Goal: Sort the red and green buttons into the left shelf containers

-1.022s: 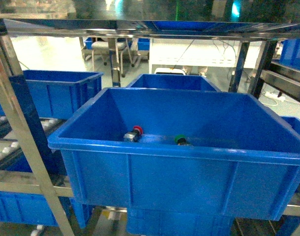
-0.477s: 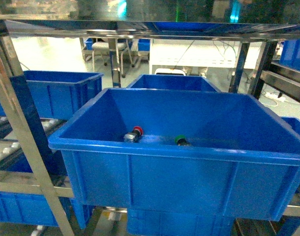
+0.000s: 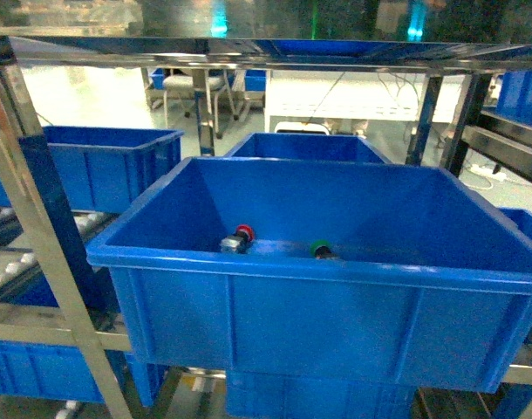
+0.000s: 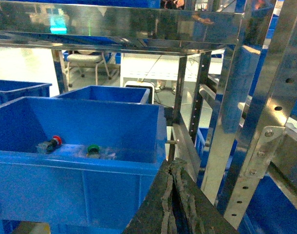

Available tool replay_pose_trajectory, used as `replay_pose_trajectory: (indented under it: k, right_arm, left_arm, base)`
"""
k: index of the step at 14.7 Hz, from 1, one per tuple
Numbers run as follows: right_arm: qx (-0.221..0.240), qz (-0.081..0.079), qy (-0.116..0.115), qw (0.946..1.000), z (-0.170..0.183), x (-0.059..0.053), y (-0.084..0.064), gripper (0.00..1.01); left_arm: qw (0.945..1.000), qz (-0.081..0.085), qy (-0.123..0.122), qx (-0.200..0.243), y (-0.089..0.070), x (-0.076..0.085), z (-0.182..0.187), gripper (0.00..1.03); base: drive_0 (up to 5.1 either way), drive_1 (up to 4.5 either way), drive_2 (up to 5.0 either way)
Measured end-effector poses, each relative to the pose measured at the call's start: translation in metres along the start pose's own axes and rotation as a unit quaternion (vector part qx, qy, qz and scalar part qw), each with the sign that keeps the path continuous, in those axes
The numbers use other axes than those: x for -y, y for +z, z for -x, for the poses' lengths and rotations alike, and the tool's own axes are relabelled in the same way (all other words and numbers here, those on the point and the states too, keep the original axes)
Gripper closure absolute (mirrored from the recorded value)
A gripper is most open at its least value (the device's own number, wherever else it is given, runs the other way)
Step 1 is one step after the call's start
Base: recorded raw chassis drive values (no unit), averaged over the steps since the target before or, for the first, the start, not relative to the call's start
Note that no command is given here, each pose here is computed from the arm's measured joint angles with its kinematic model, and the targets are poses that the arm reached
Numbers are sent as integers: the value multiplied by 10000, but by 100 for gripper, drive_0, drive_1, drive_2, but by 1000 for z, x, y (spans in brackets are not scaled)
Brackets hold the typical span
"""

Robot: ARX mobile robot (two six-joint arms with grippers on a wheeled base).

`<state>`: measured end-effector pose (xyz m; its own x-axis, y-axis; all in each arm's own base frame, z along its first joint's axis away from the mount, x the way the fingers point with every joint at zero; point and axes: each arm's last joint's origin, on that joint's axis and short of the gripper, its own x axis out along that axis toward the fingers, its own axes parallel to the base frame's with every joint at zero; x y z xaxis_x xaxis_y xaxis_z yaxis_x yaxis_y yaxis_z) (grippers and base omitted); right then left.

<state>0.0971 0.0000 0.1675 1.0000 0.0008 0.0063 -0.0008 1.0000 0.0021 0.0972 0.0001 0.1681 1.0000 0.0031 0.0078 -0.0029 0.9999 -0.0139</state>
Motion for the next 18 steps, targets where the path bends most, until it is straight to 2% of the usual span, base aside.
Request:
replay_pose_trajectory:
  k: [5, 6, 12, 13, 14, 18]
  right_arm:
    - [-8, 2, 0, 10000, 0, 0, 0, 99]
    - [-8, 2, 0, 10000, 0, 0, 0, 88]
    - [-8, 0, 0, 10000, 0, 0, 0, 11]
    - [-8, 0, 0, 10000, 0, 0, 0, 1]
    - [-6, 0, 0, 10000, 0, 0, 0, 4]
    - [-8, 0, 0, 10000, 0, 0, 0, 3]
  left_arm:
    - [10000, 0, -15, -15, 0, 0, 0, 101]
    - [10000, 2, -15, -17, 0, 0, 0, 98]
    - [10000, 2, -15, -17, 0, 0, 0, 23]
    - [10000, 2, -15, -17, 0, 0, 0, 10]
    - [10000, -4, -15, -17, 0, 0, 0, 3]
    - [10000, -2, -15, -17, 0, 0, 0, 5]
  base:
    - [0, 0, 0]
    - [0, 0, 0]
    - [0, 0, 0]
    - [0, 0, 0]
    - [0, 0, 0]
    - [0, 0, 0]
